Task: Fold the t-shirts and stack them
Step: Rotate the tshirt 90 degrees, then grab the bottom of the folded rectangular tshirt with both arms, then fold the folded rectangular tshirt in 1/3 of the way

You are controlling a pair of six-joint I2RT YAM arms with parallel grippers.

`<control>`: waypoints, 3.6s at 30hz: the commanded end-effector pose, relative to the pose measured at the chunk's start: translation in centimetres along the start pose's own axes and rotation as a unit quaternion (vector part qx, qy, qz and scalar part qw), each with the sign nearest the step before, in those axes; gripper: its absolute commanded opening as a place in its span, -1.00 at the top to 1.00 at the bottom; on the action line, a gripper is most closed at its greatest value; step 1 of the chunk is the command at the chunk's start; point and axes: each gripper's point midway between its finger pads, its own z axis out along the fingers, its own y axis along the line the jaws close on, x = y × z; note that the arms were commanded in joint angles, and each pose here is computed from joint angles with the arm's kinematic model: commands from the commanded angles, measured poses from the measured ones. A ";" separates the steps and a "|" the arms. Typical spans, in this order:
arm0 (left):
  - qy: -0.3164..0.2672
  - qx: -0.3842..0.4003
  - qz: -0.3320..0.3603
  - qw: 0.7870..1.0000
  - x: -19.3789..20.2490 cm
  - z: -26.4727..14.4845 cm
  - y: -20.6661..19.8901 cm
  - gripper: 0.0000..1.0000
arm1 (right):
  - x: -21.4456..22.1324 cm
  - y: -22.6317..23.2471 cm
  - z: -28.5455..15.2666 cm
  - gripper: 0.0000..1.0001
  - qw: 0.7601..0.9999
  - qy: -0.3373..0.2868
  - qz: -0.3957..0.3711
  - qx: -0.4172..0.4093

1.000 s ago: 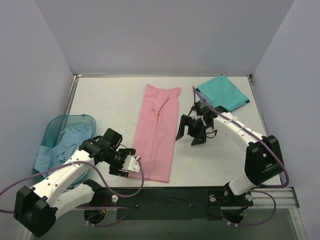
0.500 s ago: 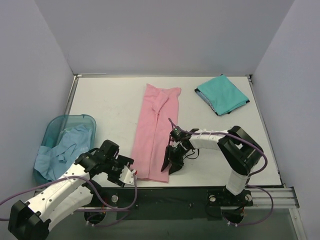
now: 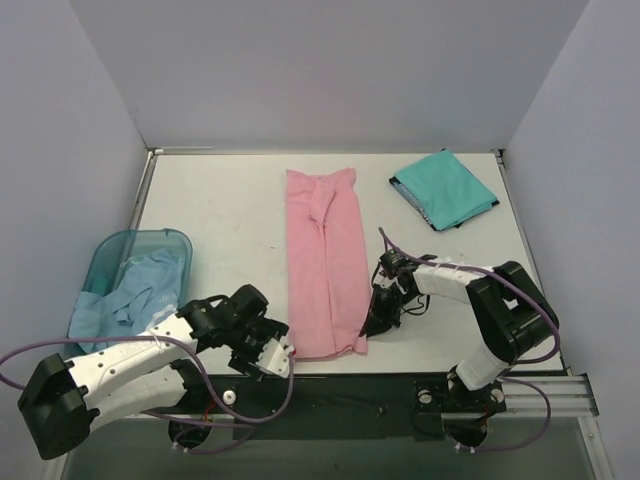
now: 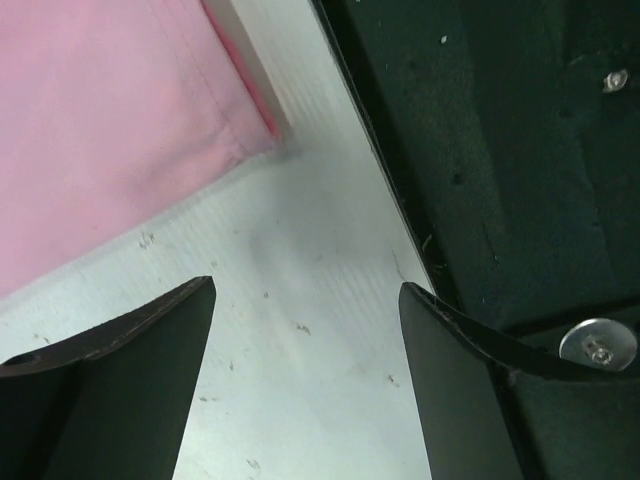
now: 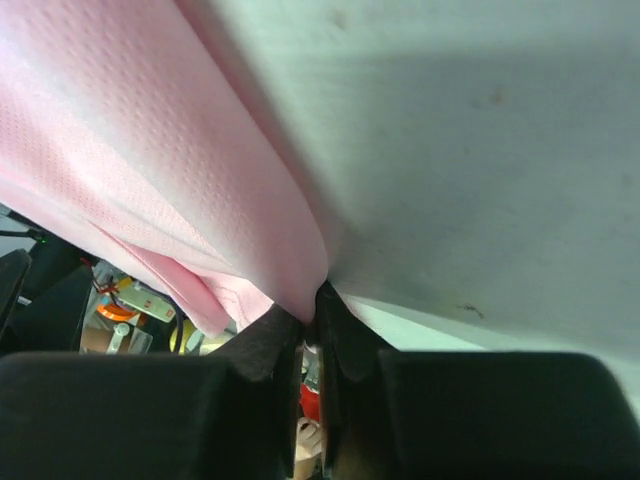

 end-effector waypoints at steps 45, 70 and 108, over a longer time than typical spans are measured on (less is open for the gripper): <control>-0.088 -0.004 -0.088 0.992 -8.1 -1.9 3.0 1.00 | 6.7 0.3 -6.5 1.00 0.990 -0.005 -0.138 0.041; -0.169 -0.015 -0.323 0.931 -4.3 -4.7 19.6 0.30 | -13.1 9.0 -10.3 1.00 0.996 -0.002 -0.084 -0.030; 0.002 -0.012 -0.506 0.862 -1.7 7.3 17.4 0.72 | -10.7 4.5 -9.0 1.00 0.997 0.004 -0.080 0.008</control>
